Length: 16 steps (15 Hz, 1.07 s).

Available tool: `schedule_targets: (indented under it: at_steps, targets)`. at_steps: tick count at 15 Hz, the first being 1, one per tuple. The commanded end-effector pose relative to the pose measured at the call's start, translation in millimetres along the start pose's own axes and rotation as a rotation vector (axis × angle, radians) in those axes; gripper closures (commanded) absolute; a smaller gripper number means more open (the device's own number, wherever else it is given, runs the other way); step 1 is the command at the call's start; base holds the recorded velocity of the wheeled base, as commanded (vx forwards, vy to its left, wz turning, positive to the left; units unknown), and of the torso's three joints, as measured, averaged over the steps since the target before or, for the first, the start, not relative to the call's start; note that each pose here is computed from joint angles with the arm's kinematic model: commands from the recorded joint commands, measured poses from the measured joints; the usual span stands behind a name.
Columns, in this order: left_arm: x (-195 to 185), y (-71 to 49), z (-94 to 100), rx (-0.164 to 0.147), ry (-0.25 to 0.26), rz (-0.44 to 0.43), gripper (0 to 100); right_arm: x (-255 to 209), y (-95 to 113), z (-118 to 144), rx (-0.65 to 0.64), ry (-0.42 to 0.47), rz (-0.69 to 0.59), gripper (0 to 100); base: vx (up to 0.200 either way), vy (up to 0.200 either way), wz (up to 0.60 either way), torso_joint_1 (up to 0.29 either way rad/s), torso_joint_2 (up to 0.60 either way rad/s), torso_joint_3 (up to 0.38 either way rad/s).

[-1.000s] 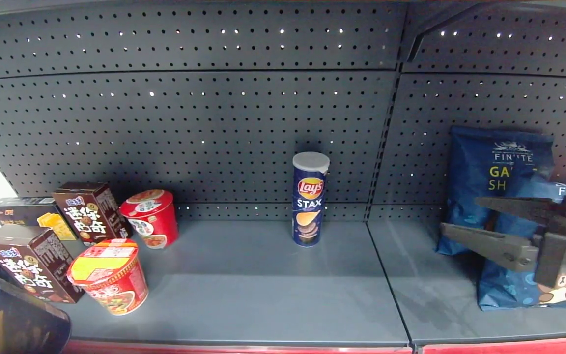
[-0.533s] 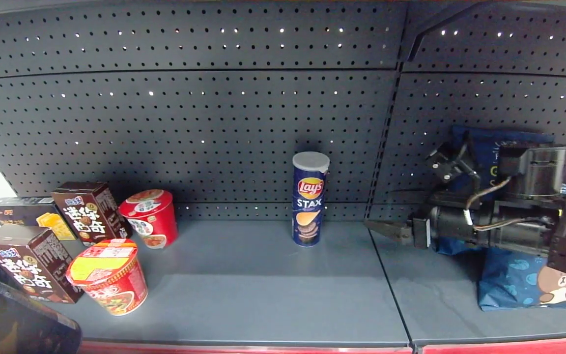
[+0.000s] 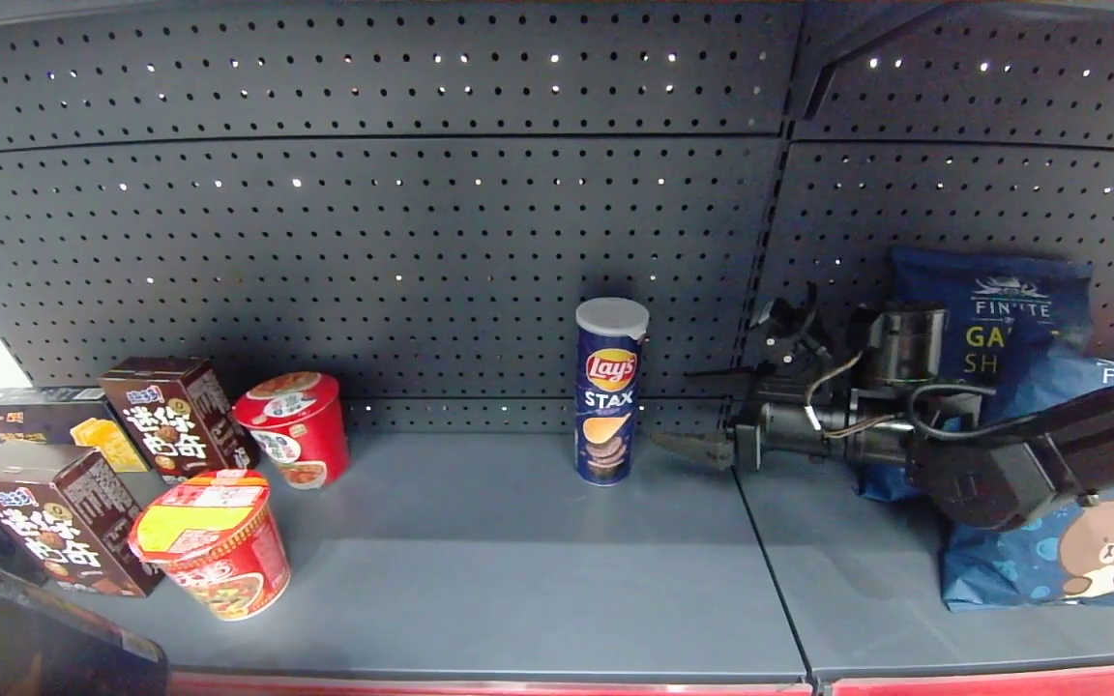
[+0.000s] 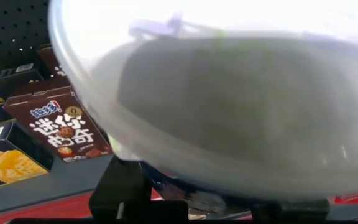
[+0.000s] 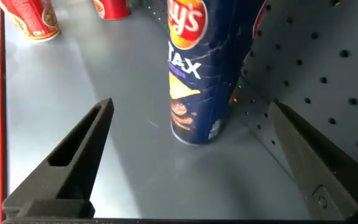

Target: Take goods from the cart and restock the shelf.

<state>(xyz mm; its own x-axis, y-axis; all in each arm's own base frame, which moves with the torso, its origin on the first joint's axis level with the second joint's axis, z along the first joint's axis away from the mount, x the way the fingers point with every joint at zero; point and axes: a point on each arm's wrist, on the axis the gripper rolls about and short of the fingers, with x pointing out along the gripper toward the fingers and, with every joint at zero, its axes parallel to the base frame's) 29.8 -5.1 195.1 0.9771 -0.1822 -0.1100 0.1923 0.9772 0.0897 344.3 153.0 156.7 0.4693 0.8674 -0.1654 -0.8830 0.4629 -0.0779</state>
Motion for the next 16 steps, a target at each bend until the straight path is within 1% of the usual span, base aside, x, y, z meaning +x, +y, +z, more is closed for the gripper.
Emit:
schedule_targets:
  at_steps: [1,3,5,6,8,10,16]
  targets:
    - [0,-0.1,-0.8,0.0,0.0,0.0,100,16,-5,-18,0.037,0.02,0.018,0,0.0,0.0,0.0,0.0,0.0,0.0]
    - [-2,-0.9,-8.1,0.001,0.009,0.001,100,25,-7,-20,0.05,0.007,0.027,0,0.0,0.0,0.0,0.0,0.0,0.0]
    - [-6,-1.7,-14.8,0.003,0.003,0.001,100,36,-9,-20,0.049,-0.001,0.038,0,0.0,0.0,0.0,0.0,0.0,0.0]
    - [-9,-1.9,-15.2,0.002,-0.01,0.004,100,42,-10,-22,0.048,-0.001,0.044,0,0.0,0.0,0.0,0.0,0.0,0.0]
    - [-11,-1.7,-12.7,0.001,-0.019,0.008,100,52,-14,-29,0.051,0.004,0.048,0,0.0,0.0,0.0,0.0,0.0,0.0]
    - [-11,-1.6,-11.9,0.003,-0.019,0.008,100,64,-20,-37,0.051,0.007,0.042,0,0.0,0.0,0.0,0.0,0.0,0.0]
    - [-14,-2.0,-14.6,0.002,-0.017,0.011,100,100,-24,-51,0.071,-0.008,0.071,0,0.0,0.0,0.0,0.0,0.0,0.0]
